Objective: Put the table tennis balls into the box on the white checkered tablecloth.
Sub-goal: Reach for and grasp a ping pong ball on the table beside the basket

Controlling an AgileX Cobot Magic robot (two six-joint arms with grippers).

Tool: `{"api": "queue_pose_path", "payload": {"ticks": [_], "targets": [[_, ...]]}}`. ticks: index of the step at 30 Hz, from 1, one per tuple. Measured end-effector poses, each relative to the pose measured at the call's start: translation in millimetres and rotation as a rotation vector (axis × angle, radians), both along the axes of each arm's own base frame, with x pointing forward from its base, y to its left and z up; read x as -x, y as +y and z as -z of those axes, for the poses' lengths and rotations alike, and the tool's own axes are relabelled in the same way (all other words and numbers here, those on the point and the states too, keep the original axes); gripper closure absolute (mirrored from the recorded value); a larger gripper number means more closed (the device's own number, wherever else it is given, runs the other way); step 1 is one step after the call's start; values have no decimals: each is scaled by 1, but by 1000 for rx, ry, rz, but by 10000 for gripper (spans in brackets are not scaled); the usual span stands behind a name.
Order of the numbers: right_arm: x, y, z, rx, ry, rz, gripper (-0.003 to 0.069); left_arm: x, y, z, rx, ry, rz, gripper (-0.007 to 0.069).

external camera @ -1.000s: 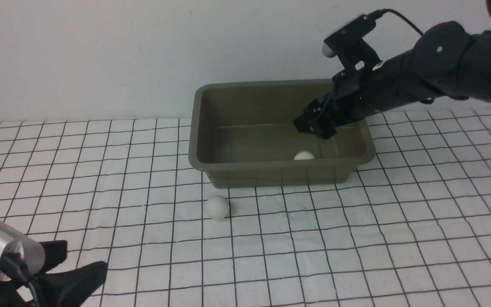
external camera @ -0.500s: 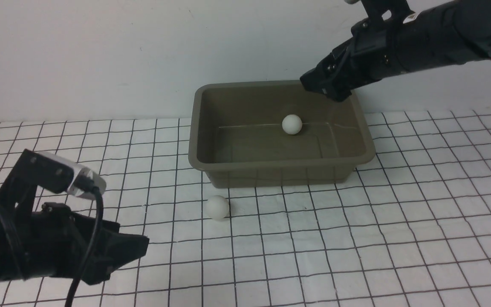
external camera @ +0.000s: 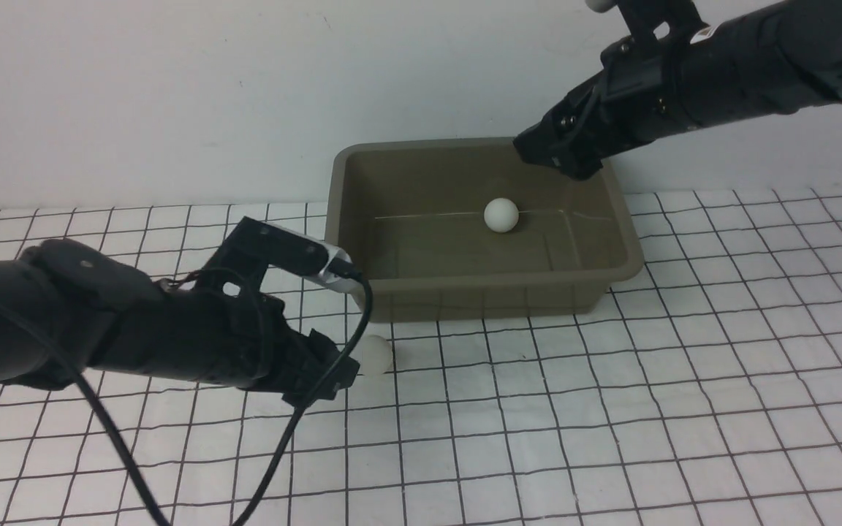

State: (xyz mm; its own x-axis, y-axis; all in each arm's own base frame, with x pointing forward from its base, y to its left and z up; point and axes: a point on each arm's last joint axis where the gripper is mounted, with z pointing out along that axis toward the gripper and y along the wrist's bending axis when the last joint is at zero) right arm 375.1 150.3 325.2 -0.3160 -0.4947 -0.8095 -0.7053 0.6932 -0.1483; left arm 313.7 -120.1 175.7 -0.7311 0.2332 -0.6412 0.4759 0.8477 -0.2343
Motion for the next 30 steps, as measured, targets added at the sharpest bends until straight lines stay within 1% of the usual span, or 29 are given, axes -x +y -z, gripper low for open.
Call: {"api": "queue_pose_path", "payload": {"ticks": [4,8,13,25,28,29,30], "targets": [[1,0,1,10,4,-6,89,-13,-4,5,6,2,-6,135],[1,0,1,20,5,-10,90,-18,-11,12,-3,2,13,133],[1,0,1,21,5,-11,90,-19,-30,25,-36,-7,32,133],[2,0,2,30,18,-22,90,-31,-30,44,-92,-15,-39,133],[3,0,3,31,25,-26,90,-35,-31,46,-95,-18,-51,144],[3,0,3,31,25,-26,90,-36,-31,47,-93,-15,-58,169],[3,0,3,31,26,-27,90,-36,-31,48,-92,-13,-61,179]]}}
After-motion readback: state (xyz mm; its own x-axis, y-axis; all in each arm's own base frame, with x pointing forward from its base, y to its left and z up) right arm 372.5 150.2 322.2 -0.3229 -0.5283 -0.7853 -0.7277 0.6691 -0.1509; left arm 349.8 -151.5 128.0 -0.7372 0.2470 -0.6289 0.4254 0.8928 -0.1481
